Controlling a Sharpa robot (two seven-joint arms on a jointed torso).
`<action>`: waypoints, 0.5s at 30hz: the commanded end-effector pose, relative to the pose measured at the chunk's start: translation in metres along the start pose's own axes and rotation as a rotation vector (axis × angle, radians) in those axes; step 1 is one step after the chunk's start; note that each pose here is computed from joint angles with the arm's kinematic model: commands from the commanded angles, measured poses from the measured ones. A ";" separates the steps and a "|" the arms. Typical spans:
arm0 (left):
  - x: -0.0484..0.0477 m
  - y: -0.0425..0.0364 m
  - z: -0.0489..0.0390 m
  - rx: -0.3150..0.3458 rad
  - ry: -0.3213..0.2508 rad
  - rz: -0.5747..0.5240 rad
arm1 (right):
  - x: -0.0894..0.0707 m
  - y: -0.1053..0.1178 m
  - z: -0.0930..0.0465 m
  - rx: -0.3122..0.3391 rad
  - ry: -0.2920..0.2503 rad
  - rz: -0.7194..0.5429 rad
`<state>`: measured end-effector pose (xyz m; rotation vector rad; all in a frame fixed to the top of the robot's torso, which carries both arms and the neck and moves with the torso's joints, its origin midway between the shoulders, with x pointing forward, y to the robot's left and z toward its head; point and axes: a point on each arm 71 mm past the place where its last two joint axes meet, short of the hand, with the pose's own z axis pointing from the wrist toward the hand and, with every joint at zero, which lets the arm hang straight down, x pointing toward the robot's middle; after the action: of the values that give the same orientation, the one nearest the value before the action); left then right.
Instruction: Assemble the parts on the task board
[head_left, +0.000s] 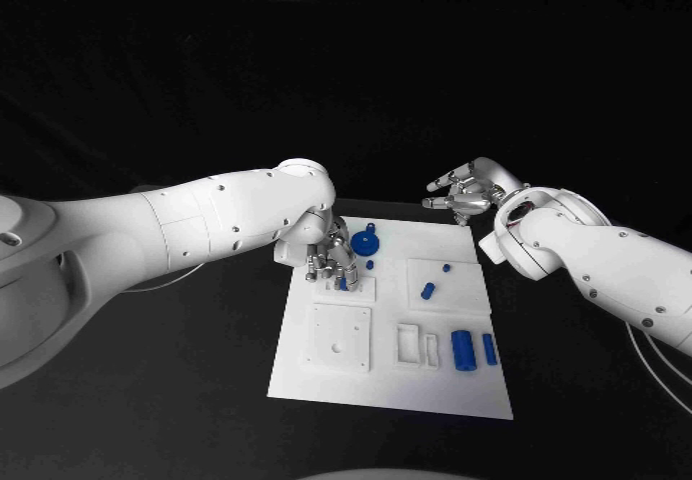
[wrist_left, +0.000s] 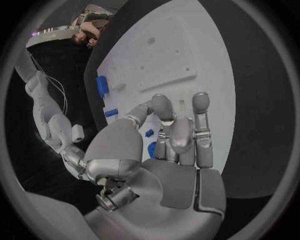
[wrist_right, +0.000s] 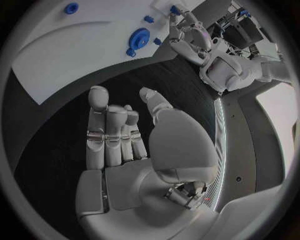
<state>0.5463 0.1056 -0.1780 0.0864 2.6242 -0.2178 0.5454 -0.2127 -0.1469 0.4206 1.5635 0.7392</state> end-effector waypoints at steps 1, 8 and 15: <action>0.0107 0.0015 0.0061 -0.014 0.056 0.042 | 0.001 0.001 0.000 -0.007 0.001 -0.007; 0.0104 -0.0002 0.0064 -0.010 0.055 0.036 | 0.001 0.001 0.000 -0.007 0.002 -0.007; 0.0113 -0.0019 0.0068 -0.003 0.081 0.029 | 0.001 0.000 0.000 -0.006 0.001 -0.007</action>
<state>0.5470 0.1046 -0.1781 0.0923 2.6323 -0.2147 0.5454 -0.2128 -0.1475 0.4213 1.5644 0.7387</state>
